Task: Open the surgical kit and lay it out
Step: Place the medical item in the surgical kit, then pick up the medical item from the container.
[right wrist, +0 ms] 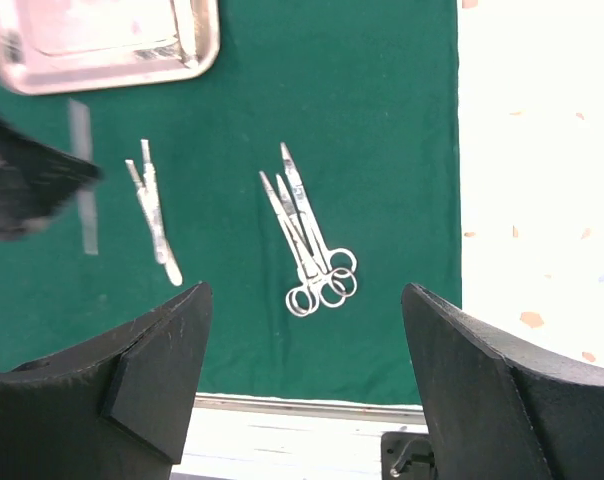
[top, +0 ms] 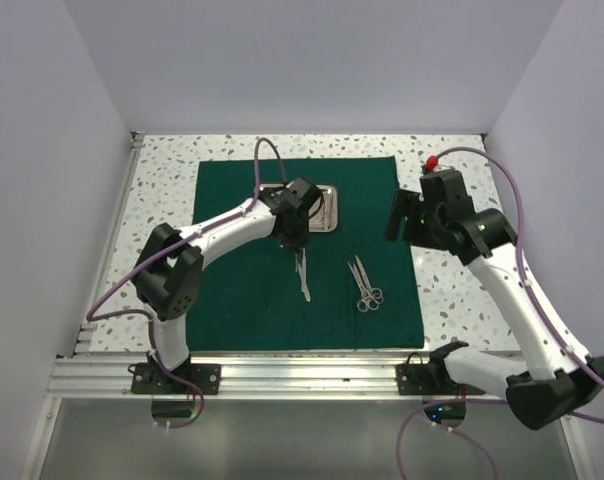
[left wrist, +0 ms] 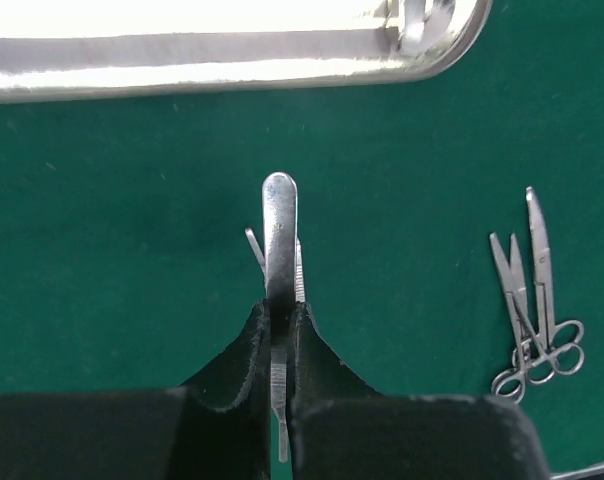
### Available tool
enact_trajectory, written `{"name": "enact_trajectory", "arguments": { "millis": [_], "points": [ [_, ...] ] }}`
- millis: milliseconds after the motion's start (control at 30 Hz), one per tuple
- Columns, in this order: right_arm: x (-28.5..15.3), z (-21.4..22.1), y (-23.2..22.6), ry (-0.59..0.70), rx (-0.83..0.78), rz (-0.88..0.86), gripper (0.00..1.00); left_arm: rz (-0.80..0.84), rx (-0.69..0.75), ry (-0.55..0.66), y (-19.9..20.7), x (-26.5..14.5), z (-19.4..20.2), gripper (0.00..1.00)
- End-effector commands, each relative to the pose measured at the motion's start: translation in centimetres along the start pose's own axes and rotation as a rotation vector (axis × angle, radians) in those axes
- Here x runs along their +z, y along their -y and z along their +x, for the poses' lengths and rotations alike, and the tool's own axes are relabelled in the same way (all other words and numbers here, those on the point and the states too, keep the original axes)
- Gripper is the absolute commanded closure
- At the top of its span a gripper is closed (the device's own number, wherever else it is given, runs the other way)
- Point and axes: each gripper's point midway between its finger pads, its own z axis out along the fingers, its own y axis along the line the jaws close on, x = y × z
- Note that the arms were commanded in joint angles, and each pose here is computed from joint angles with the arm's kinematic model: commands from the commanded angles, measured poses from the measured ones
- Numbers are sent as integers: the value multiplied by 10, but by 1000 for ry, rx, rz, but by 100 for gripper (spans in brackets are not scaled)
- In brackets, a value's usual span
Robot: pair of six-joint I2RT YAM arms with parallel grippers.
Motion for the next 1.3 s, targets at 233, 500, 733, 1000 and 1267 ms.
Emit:
{"name": "enact_trajectory", "arguments": {
  "millis": [233,500,733,1000,1267],
  "points": [
    [-27,39,5,-55,-6,-92,18,-46,-125,-37,24,25,50,57],
    [-18,35,-22,-41,12,-226,18,-62,-161,26,42,-20,48,46],
    [15,-14,-56,-18,-16,-242,23,37,-139,195,35,-96,-1,44],
    [108,-51,-91,-96,-85,-154,55,32,-43,220,-38,-117,-31,45],
    [198,-63,-119,-176,-127,-98,91,61,53,167,-61,-98,-7,48]
  ]
}}
